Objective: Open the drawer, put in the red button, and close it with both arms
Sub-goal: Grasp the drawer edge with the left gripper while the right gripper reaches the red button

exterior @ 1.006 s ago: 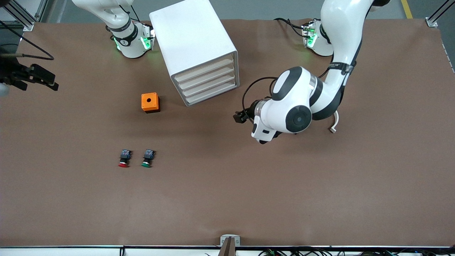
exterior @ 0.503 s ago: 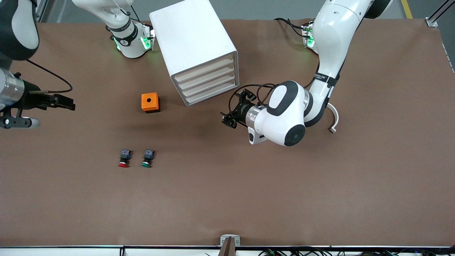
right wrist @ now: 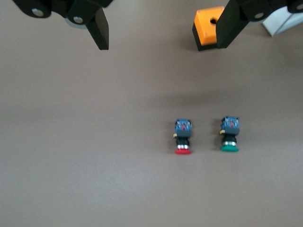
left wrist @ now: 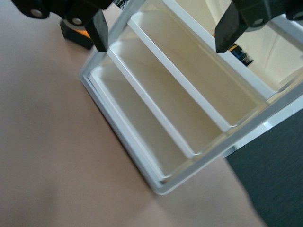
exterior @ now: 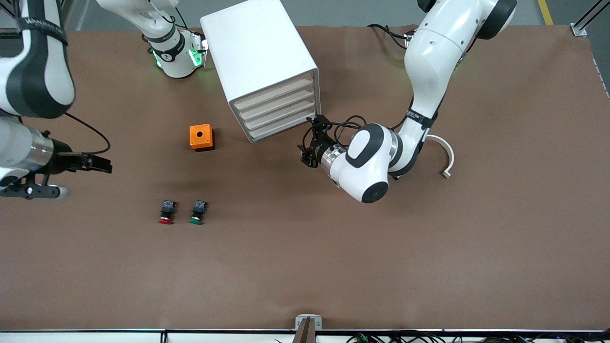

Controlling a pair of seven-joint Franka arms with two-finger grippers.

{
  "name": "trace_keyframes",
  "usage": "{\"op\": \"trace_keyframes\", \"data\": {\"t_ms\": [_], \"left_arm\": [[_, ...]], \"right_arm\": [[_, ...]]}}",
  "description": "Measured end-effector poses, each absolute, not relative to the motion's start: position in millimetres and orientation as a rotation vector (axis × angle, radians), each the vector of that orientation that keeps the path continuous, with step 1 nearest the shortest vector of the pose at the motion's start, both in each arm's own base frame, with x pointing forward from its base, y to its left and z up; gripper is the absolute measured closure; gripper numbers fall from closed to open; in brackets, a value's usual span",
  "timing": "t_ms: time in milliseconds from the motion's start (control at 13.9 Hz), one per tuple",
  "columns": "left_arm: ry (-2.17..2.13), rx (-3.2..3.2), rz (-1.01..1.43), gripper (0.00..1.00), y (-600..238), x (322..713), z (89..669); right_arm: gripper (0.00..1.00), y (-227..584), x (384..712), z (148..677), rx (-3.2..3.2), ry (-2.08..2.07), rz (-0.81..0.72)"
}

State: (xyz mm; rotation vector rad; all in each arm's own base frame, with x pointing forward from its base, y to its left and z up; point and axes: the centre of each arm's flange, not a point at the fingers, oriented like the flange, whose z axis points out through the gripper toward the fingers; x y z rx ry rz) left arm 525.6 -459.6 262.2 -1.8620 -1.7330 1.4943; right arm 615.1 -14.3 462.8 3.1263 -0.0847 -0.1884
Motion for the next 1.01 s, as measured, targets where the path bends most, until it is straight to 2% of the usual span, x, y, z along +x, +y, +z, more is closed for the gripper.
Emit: {"op": "trace_keyframes", "data": {"t_ms": [288, 719, 862, 934, 1006], "left_arm": [[-1.685, -1.507, 1.523, 0.0, -455, 507, 243], [-1.605, -1.216, 1.579, 0.0, -452, 493, 198], [-1.591, -1.186, 1.608, 0.06, -455, 490, 191], [-1.587, -1.179, 1.617, 0.15, -456, 489, 190], [-1.584, -1.176, 1.62, 0.28, -457, 488, 189]], "right_arm": [[0.0, 5, 617, 393, 3.13, -0.093, -0.104], [0.0, 23, 625, 319, 3.138, -0.109, -0.014], [0.0, 24, 621, 291, 3.137, -0.117, 0.023], [0.0, 24, 619, 278, 3.135, -0.126, 0.033], [0.0, 25, 617, 266, 3.133, -0.147, 0.042]]}}
